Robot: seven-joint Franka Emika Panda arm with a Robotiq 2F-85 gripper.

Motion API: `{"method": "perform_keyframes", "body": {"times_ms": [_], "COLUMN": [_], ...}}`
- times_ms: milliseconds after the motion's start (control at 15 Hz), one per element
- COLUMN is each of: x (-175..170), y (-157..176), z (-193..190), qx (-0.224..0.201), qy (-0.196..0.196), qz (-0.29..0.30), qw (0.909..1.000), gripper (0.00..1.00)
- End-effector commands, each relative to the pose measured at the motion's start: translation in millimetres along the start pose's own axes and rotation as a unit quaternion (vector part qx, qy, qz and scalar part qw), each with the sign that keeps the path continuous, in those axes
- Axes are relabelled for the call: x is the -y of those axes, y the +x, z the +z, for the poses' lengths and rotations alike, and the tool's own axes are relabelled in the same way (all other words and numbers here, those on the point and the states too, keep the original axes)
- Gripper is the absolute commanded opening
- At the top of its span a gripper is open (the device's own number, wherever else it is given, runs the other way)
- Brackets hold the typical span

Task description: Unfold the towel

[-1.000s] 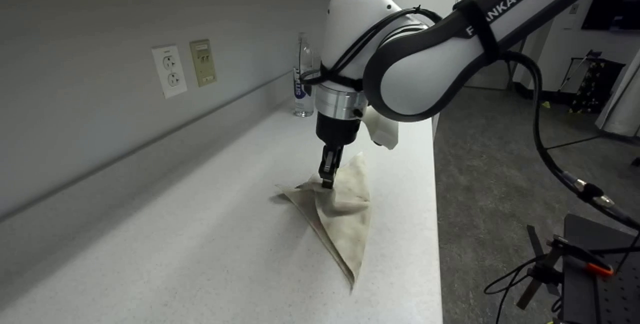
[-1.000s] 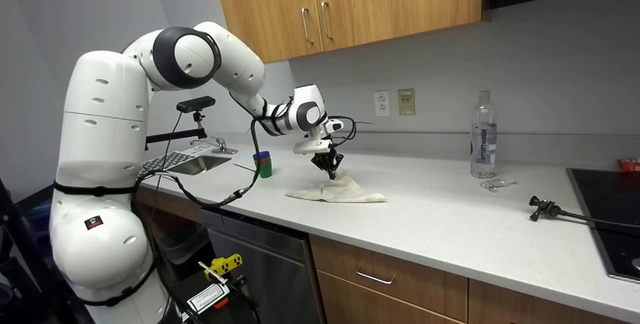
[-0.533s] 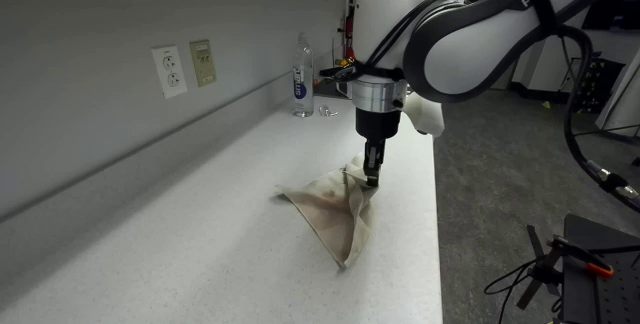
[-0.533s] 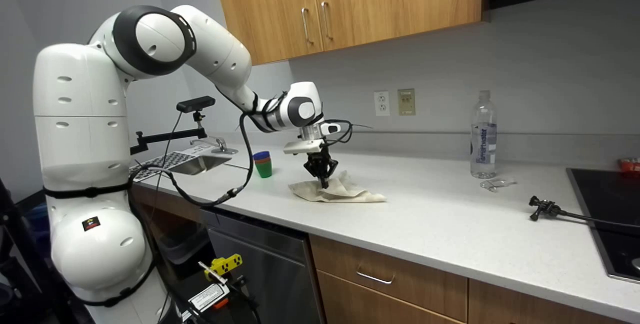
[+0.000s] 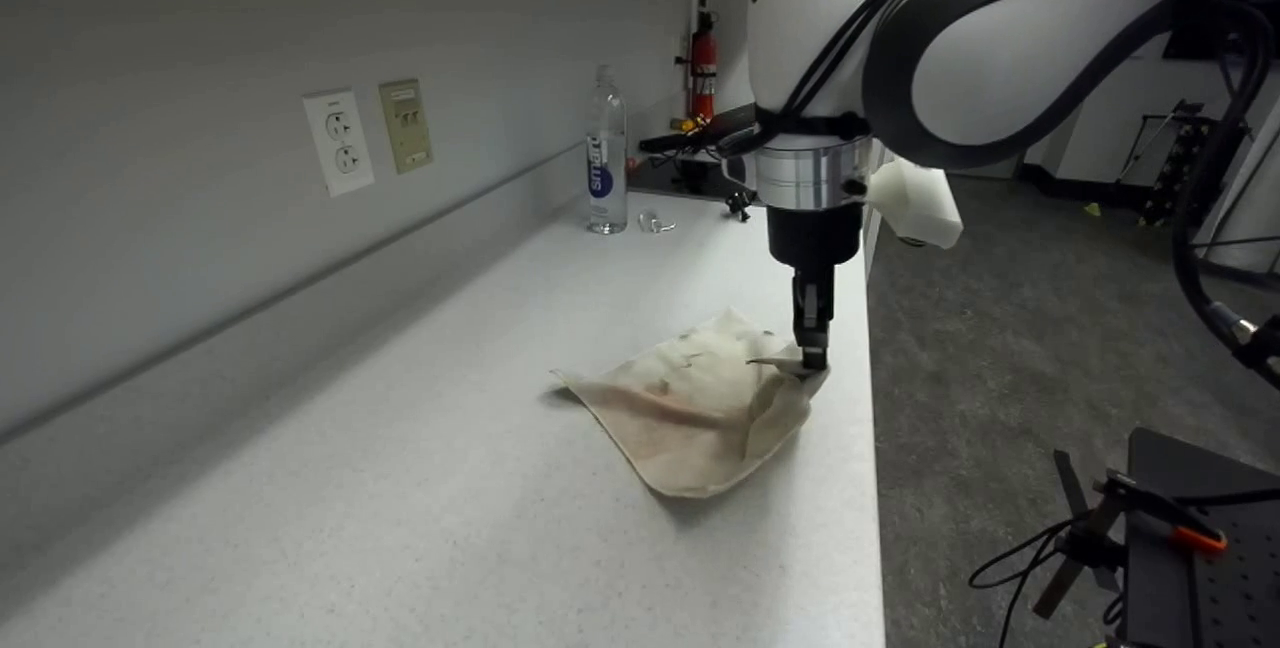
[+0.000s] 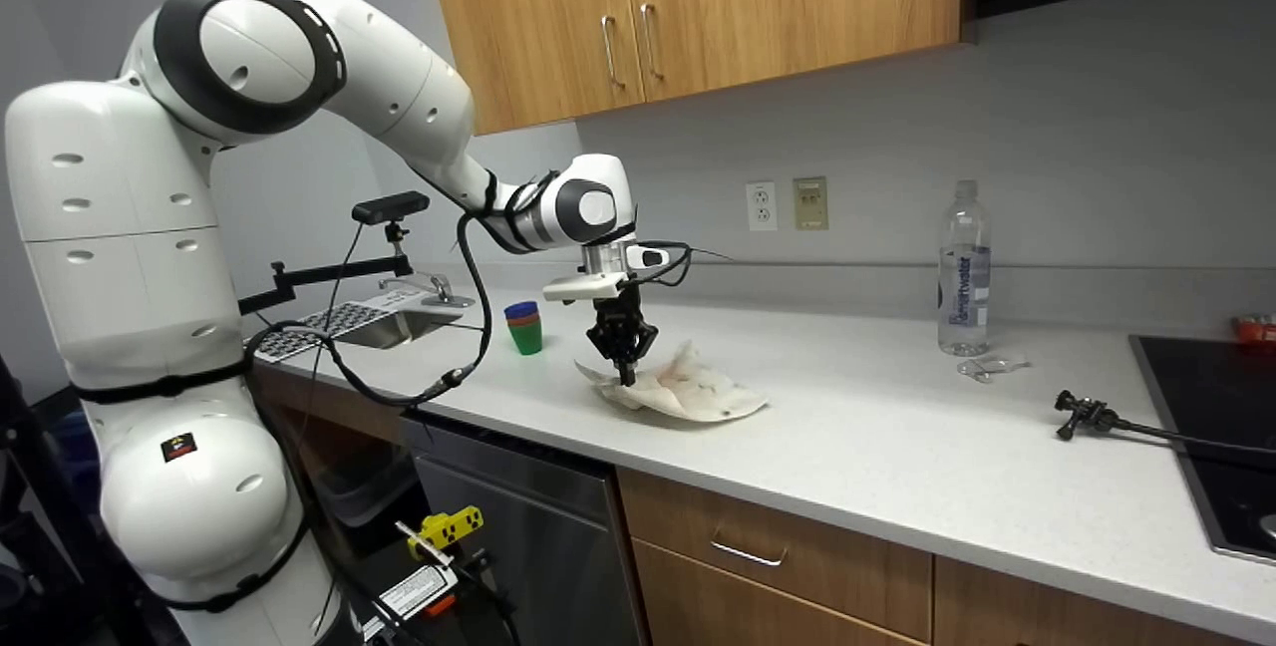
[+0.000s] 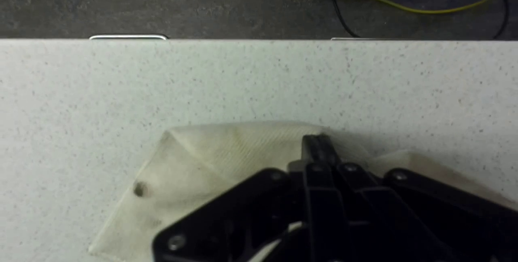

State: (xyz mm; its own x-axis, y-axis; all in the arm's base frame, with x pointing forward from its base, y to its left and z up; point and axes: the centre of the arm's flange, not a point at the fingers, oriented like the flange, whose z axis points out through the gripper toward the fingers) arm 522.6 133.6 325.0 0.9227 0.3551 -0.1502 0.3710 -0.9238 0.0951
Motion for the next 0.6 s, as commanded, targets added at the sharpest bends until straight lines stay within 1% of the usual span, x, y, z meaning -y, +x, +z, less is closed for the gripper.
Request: {"method": "perform_keyframes", "body": {"times_ms": [0,133,267,333,400,467,533], "x": [-5,-6,-7,-7,-8,-8,-9], "y": [-24,-26,-28,-30,-33,-35,-36], "z": [-7,-5,-2,0,2,3,4], "qx": [0.023,0.036,0.060,0.076,0.087,0.100,0.110], "qy": [0.004,0.005,0.005,0.007,0.006,0.005,0.006], "qz": [0.019,0.022,0.023,0.022,0.022,0.022,0.024], "qw": [0.9995,0.9991,0.9979,0.9969,0.9959,0.9947,0.9937], "gripper": [0.00,0.00,0.00,0.26,0.27,0.32,0.41]}}
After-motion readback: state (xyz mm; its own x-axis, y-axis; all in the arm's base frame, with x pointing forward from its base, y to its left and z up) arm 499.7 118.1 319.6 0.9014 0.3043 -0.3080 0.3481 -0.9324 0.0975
